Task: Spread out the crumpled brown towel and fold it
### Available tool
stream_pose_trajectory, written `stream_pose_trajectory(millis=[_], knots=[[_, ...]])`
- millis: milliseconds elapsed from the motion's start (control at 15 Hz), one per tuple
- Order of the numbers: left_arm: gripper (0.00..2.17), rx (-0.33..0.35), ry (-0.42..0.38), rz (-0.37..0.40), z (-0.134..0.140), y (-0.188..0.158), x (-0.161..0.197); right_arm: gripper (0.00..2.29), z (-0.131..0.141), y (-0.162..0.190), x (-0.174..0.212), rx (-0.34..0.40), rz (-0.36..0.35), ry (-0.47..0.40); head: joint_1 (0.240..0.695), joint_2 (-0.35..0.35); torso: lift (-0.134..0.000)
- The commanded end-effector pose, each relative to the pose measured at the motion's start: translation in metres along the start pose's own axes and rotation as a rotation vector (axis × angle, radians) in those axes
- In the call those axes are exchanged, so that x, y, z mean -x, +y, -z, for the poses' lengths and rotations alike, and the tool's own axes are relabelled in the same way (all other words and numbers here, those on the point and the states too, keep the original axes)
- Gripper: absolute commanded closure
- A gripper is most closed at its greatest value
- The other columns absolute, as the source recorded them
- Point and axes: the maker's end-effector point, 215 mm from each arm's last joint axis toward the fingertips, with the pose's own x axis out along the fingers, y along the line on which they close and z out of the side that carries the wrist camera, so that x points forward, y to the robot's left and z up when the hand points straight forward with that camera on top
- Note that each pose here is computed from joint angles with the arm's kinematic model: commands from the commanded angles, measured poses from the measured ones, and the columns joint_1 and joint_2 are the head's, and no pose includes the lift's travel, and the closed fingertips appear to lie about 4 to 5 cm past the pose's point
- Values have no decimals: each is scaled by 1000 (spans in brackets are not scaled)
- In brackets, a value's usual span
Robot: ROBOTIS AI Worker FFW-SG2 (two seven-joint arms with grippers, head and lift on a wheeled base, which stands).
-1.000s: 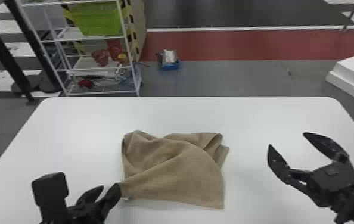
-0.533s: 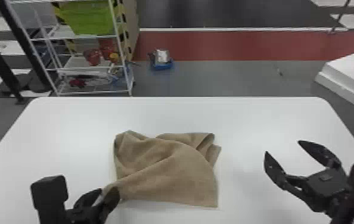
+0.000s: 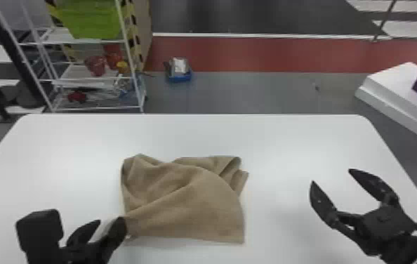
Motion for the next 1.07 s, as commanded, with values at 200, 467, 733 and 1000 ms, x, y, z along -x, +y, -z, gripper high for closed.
stream_pose_trajectory(millis=[200,467,733,1000], knots=[[1069,-69,-6,-24,13,-5,-7,83,-10,-2,1,-37,-12,-34,695,-3,-124],[1747,-90,-39,-23,3,-12,-2,83,-14,-6,2,-52,-12,-48,695,-18,-124],[1838,-88,-126,-32,-25,-10,10,83,-16,-13,5,-79,-6,-60,695,-28,-124],[1875,-85,-218,-43,-63,-3,29,83,-26,-9,3,-94,-19,-70,695,-28,-124]])
